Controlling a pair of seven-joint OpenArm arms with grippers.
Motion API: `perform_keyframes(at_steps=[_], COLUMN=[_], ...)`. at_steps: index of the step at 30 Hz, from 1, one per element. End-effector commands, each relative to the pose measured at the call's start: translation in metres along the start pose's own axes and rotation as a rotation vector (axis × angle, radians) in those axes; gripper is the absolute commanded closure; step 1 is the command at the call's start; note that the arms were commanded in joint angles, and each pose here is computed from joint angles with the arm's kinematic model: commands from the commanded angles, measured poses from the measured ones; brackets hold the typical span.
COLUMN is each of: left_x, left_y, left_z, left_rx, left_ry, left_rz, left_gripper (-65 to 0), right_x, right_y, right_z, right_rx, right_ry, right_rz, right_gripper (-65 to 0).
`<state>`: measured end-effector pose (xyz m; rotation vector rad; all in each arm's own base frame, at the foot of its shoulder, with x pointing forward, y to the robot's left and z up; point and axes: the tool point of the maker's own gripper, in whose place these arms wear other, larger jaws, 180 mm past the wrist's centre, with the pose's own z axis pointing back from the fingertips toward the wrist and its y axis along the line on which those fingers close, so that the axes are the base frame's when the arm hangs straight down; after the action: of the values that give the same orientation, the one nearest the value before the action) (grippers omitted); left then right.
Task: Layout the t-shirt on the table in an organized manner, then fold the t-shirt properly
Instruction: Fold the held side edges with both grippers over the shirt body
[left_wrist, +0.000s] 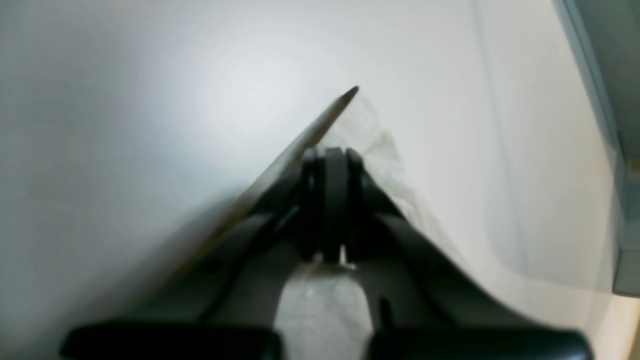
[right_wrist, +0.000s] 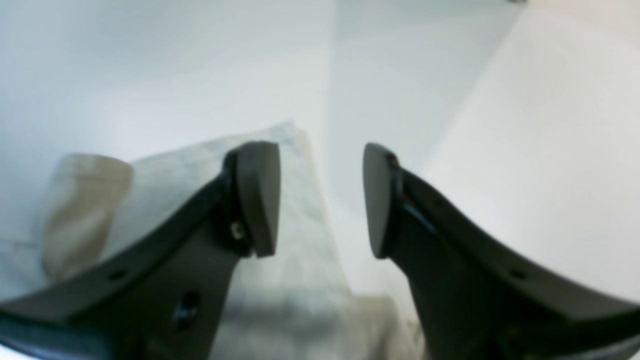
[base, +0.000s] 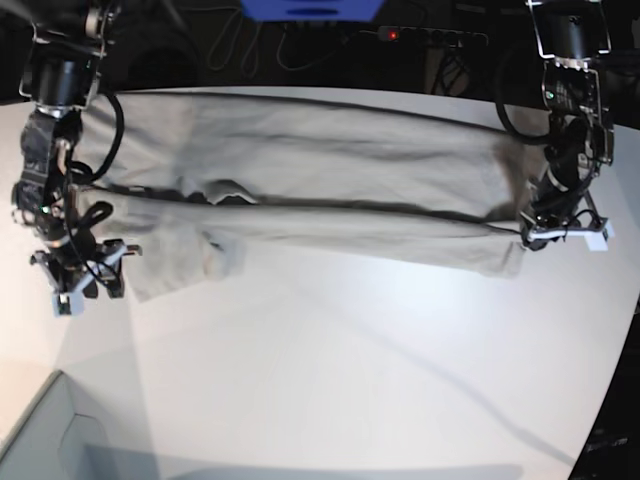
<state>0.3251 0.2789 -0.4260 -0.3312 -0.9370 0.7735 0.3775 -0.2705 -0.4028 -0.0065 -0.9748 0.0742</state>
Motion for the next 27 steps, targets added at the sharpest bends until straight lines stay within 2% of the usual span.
perform_keyframes(at_steps=[1,7,11,16,20,24,27], left_x=[0.018,0.017,0.017,0.021,0.022,0.024,0.024], left_y=[-0.007,-0.007,-0.008,-0.013,-0.014,-0.015,-0.015], left_z=[0.0,0.0,0.0,-0.002,-0.002,-0.003,-0.003], left_rx=[-0.021,-0.022,-0.022,-0.032,-0.035,-0.036,-0.036], left_ry=[-0.043,-0.042,-0.041,-0.05,-0.053,-0.055,-0.055], left_rz=[-0.009,-0.01,-0.01,-0.009,-0.009,-0.01,-0.01], left_gripper=[-0.1,-0.1,-0.1,-0.1,-0.1,-0.1,-0.1], right_x=[0.018,0.007,0.004,0.008,0.009,-0.01,-0.017], right_y=[-0.014,-0.016,-0.005,0.008,0.01,0.01,0.011], right_z=[-0.005,-0.043,-0.054,-0.058,-0.059,-0.06,-0.06], right_rx=[-0.018,0.018,0.051,0.081,0.085,0.087,0.087], right_ry=[-0.032,0.083,0.129,0.092,0.075,0.121,0.119], right_rz=[-0.002,-0.065,-0.044,-0.002,0.001,-0.026,-0.036], right_gripper=[-27.5,-27.7,-33.5,-39.8,-40.0,-40.0,-39.8])
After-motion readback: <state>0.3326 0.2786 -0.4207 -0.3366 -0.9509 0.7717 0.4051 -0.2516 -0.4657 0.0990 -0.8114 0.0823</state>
